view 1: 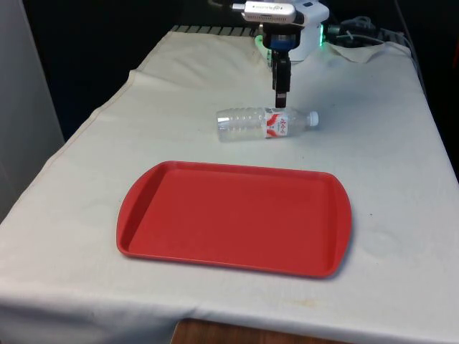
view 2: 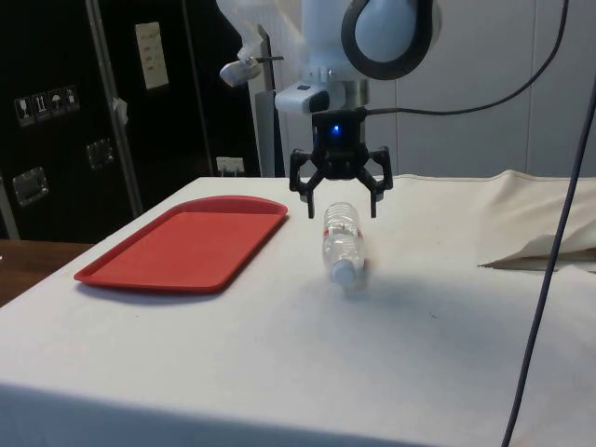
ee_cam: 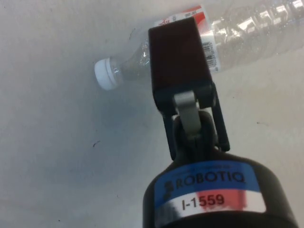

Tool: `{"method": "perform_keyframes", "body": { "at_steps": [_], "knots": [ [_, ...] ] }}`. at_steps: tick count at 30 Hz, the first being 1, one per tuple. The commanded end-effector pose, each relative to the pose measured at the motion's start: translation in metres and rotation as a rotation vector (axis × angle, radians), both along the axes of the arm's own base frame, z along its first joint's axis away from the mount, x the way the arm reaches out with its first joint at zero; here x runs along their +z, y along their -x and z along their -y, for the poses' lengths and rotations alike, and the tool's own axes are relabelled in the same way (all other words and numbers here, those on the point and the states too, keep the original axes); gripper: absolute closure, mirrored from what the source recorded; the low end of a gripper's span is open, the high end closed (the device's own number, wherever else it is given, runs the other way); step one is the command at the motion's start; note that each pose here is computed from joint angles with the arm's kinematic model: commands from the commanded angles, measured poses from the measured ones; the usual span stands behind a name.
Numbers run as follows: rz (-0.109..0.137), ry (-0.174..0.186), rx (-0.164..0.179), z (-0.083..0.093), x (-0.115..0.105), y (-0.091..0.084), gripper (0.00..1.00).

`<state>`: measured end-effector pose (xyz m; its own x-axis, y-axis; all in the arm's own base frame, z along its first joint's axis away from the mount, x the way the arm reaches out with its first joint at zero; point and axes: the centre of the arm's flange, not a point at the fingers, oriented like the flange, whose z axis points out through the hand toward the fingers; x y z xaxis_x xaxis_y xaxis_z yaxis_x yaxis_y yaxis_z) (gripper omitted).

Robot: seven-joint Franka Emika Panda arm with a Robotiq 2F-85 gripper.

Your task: Place the bottle upright on the tray.

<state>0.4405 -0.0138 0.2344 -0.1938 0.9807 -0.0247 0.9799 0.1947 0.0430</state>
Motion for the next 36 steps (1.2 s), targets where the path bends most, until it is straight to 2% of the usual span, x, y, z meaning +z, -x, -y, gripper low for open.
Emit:
{"method": "perform_keyframes", "body": {
  "at_steps": [1,2,8,11,12,22,23,25,30,31,32,36],
  "knots": [
    [0.003,-0.007,0.014,-0.0022,0.0011,0.0003,0.0],
    [0.0,0.0,0.006,0.0,0.0,0.0,0.0],
    [-0.001,-0.004,0.06,-0.0022,0.0005,0.0006,0.0],
    [-0.003,-0.003,0.078,-0.0018,0.0003,0.0008,0.0],
    [-0.006,0.003,0.073,0.0,-0.0005,0.0005,0.0],
    [-0.01,0.0,0.155,-0.0019,0.0,0.0011,0.0],
    [-0.013,0.005,0.139,0.0,-0.001,0.0011,0.0],
    [-0.012,0.001,0.167,-0.0019,-0.0002,0.0013,0.0],
    [-0.015,0.004,0.199,-0.0016,-0.0004,0.0012,0.0],
    [-0.019,0.007,0.192,0.0,-0.0015,0.0017,0.0],
    [-0.016,0.005,0.202,-0.0016,-0.0005,0.0013,0.0],
    [-0.019,0.006,0.2,-0.0013,-0.0009,0.0013,0.0]
  ]
}}
